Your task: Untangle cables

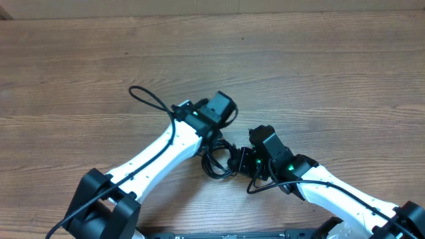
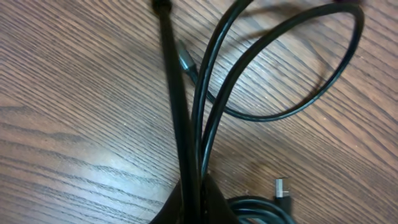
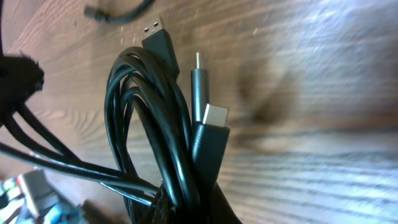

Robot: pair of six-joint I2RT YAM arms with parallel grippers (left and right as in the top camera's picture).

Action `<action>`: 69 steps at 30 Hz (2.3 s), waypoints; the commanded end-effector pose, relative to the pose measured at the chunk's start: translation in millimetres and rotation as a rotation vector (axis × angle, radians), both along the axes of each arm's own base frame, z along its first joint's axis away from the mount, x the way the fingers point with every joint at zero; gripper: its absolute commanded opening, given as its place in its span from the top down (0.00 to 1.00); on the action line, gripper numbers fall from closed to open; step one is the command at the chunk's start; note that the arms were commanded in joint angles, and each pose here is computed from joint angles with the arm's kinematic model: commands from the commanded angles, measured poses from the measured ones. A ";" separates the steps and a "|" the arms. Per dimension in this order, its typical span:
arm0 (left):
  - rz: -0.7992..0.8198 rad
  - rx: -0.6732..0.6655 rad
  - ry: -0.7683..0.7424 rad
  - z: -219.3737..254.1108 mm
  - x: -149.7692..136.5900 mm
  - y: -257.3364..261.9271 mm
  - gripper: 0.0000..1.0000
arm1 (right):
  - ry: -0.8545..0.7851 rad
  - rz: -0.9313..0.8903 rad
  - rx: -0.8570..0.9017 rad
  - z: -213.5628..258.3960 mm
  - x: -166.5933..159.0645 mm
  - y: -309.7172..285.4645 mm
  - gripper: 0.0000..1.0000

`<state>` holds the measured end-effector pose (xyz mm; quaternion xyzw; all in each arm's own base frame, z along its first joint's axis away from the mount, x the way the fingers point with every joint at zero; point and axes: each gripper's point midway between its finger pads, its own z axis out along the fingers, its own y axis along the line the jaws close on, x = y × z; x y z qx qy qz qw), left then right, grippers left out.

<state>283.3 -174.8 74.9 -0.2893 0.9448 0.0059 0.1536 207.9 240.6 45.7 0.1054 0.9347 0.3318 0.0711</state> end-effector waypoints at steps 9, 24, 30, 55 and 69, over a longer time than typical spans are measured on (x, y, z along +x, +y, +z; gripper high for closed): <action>0.015 0.017 -0.039 7.0 -0.7 -9.4 0.96 | 0.137 -0.022 0.214 45.4 -0.2 35.7 0.96; -0.003 -0.034 0.073 0.4 -21.4 -16.4 0.96 | 0.174 -0.282 0.185 38.6 24.0 23.0 0.96; -0.012 -0.065 0.099 -0.7 -25.9 -22.2 0.96 | 0.191 -0.326 0.196 39.3 27.2 22.5 0.96; -0.078 -0.031 0.110 -1.5 -40.2 -30.7 0.96 | 0.198 -0.405 0.235 44.7 37.1 23.6 0.96; -0.093 -0.028 0.143 -2.8 -50.1 -32.0 0.96 | 0.201 -0.420 0.260 48.7 40.1 26.1 0.96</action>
